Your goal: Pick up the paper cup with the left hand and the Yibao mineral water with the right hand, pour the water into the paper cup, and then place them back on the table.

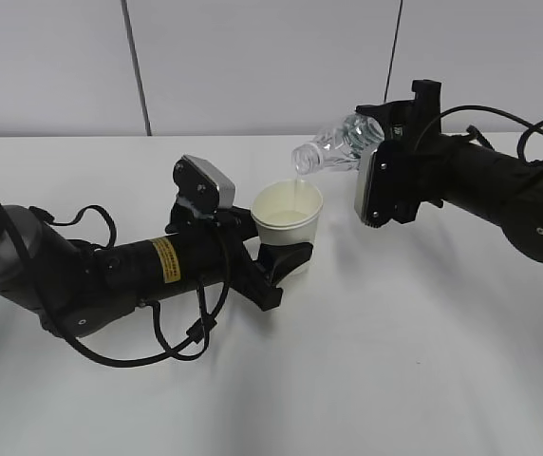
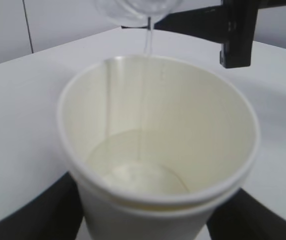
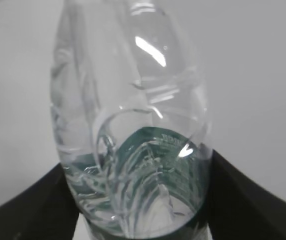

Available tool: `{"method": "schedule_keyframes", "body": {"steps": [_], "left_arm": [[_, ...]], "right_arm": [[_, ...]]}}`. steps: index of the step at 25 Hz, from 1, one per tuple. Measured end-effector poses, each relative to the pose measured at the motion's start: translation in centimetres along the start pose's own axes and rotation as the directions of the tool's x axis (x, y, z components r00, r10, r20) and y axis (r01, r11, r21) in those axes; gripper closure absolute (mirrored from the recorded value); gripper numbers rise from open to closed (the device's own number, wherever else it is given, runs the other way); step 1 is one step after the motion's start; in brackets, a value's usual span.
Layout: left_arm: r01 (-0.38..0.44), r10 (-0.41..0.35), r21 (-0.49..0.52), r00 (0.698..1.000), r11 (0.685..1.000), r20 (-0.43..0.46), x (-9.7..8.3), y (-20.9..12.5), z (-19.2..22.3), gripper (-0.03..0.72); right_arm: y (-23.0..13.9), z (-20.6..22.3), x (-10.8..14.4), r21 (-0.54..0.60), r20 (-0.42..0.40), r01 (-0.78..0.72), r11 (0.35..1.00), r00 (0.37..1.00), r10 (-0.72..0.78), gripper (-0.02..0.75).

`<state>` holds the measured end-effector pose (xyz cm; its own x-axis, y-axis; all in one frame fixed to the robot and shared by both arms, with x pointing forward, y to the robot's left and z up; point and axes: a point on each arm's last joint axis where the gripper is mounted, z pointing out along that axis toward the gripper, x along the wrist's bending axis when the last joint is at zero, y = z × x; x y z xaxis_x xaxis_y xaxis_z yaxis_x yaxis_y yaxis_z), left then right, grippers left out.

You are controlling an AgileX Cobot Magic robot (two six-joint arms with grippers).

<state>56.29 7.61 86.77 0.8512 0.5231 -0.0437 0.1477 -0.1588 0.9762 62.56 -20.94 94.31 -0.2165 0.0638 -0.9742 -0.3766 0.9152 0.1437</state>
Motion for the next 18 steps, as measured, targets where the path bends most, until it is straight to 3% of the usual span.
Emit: {"method": "schedule_keyframes", "body": {"steps": [11, 18], "left_arm": [[0.021, -0.021, -0.01, 0.999, 1.0, -0.032, 0.3, 0.08, -0.01, 0.248], [0.029, -0.03, -0.014, 0.999, 0.999, -0.045, 0.41, 0.11, -0.02, 0.248]], "right_arm": [[0.1, 0.0, 0.04, -0.011, -0.006, -0.203, 0.979, 0.979, 0.203, 0.236], [0.12, 0.0, 0.02, -0.009, -0.007, -0.46, 0.888, 0.888, 0.46, 0.236]]}}
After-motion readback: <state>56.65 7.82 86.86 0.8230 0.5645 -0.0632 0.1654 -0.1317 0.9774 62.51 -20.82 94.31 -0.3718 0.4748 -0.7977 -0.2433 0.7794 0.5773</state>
